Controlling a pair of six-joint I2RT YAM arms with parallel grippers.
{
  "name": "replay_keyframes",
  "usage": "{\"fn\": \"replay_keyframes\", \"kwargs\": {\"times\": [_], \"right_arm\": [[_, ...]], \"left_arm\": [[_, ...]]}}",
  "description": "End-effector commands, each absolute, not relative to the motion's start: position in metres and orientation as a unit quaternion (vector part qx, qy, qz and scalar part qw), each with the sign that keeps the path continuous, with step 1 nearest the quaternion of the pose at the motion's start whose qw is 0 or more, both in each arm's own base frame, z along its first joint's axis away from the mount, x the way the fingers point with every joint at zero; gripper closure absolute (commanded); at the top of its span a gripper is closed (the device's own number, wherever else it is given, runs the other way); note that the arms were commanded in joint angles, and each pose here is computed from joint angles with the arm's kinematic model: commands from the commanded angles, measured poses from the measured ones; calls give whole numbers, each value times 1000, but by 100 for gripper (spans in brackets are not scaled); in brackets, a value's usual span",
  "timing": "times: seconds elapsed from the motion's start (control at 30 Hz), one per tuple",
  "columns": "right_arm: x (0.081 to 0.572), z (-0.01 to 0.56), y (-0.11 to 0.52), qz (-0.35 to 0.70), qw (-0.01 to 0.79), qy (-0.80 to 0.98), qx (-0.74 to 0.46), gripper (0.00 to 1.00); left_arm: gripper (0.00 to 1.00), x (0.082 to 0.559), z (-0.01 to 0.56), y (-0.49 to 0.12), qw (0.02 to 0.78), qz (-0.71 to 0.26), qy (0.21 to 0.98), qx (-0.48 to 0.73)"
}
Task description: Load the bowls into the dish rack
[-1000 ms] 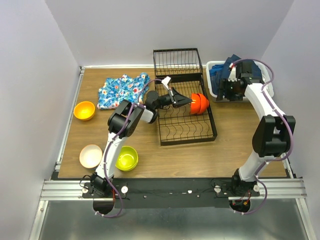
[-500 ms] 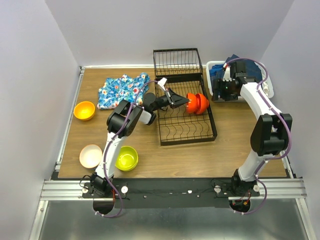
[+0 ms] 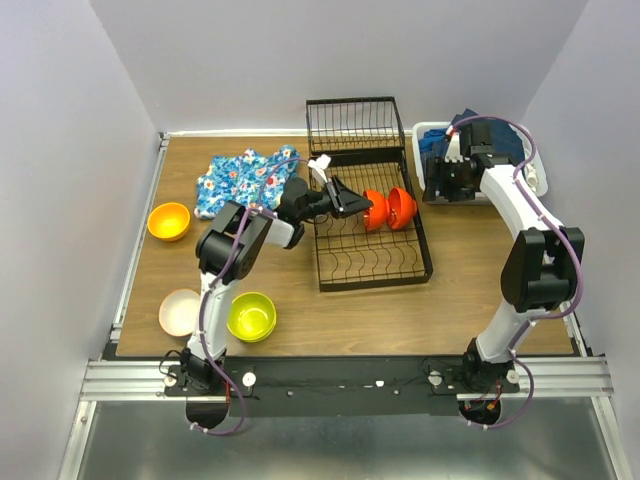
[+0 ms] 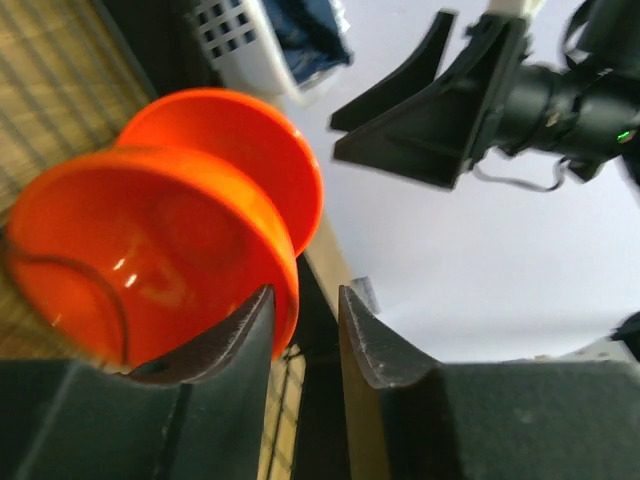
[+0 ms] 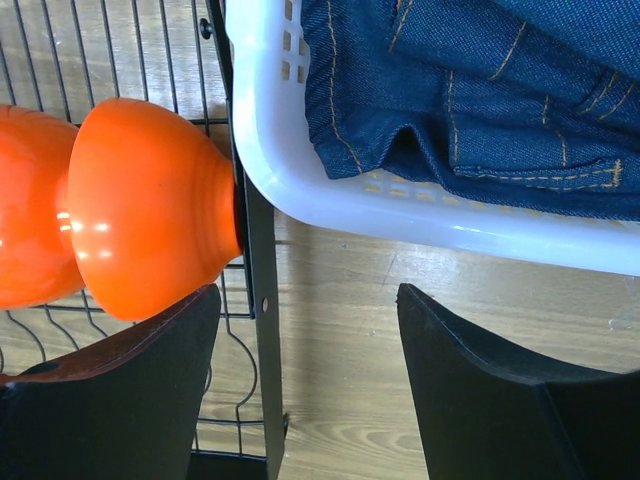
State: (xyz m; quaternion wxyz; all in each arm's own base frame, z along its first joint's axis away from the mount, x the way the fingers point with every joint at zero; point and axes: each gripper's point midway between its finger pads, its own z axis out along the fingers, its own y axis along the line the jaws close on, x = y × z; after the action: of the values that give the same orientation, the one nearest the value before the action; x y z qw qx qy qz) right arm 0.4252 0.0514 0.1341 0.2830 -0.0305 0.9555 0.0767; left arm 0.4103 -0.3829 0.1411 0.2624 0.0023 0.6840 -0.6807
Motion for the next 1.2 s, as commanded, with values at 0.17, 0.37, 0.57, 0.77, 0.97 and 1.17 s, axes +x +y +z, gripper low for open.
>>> {"fn": "replay_keyframes", "kwargs": {"times": [0.17,0.37,0.57,0.77,0.97,1.17], "right_arm": [[416,163,58,100,320,942,-26,20],[414,173,60,106,329,938,-24,20],[418,182,68,128,337,932,-26,20],[435,189,81,160,345,924,-51,20],[449,190,95,194,348,914,-76,20],[450,198,105,224,353,906,-67,20]], "left_arm": [[54,398,143,-361,312,-598,735,75],[54,391,173,-336,350,-527,761,143],[54,376,187,-243,389,-328,825,247],[56,381,214,-117,402,-201,838,310],[55,363,185,-2,310,-74,878,358],[55,368,154,51,253,-9,892,374]]}}
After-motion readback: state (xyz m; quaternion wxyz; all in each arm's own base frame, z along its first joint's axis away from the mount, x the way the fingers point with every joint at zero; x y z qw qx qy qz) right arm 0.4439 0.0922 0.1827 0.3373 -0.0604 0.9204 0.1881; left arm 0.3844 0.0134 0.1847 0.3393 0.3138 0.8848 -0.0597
